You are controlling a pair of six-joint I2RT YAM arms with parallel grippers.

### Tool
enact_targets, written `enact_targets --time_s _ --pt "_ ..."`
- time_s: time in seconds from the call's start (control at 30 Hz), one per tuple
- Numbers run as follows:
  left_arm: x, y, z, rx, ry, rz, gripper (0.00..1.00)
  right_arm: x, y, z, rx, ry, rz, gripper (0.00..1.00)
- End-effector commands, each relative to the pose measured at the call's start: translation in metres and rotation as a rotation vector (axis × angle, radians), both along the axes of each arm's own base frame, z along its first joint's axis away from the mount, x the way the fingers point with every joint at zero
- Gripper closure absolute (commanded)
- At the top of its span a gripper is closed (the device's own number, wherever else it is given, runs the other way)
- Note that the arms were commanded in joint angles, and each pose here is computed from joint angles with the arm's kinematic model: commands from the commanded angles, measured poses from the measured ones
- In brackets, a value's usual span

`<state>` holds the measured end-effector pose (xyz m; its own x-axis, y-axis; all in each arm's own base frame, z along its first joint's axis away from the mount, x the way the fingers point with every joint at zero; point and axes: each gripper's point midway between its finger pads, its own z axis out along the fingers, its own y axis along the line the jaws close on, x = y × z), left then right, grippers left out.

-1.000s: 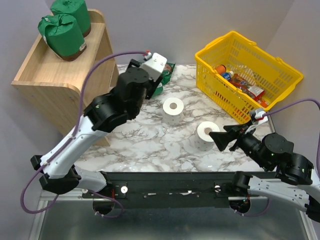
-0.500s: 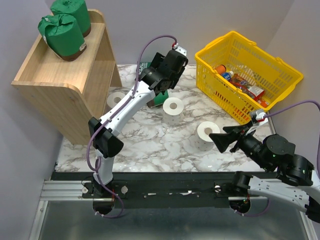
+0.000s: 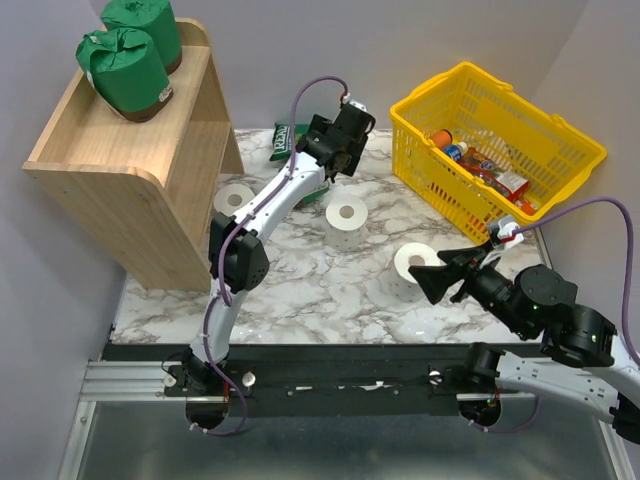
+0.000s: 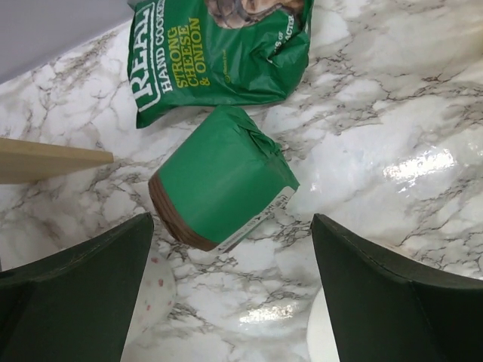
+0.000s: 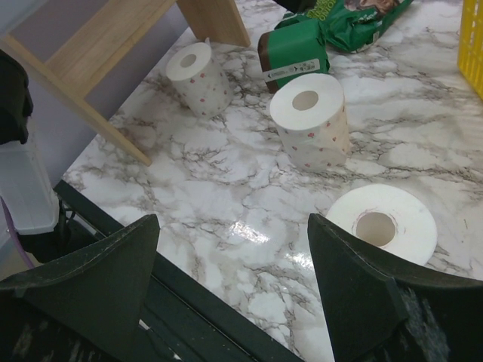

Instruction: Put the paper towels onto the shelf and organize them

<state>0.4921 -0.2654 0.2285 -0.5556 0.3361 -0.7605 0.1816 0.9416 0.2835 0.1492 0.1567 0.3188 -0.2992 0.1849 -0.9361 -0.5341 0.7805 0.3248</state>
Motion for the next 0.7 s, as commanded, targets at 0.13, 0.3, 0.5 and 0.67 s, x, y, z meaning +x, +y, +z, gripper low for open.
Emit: enact_targets --time_s 0.13,0.3,0.5,0.67 --pt "0.028 0.005 -0.044 -0.026 -0.012 0.126 0.01 0.003 0.008 0.005 -0.019 -0.039 0.025 0.11" --pt "0.040 0.002 -0.072 0.025 -0.013 0.108 0.01 0.004 0.009 0.003 -0.025 -0.041 0.025 0.11" --pt "0.046 0.001 -0.100 0.058 0.006 0.083 0.06 0.004 0.008 0.002 -0.026 -0.043 0.022 0.11" --pt "0.044 0.018 -0.110 0.057 0.049 0.120 0.34 0.003 0.005 0.002 -0.025 -0.045 0.017 0.11"
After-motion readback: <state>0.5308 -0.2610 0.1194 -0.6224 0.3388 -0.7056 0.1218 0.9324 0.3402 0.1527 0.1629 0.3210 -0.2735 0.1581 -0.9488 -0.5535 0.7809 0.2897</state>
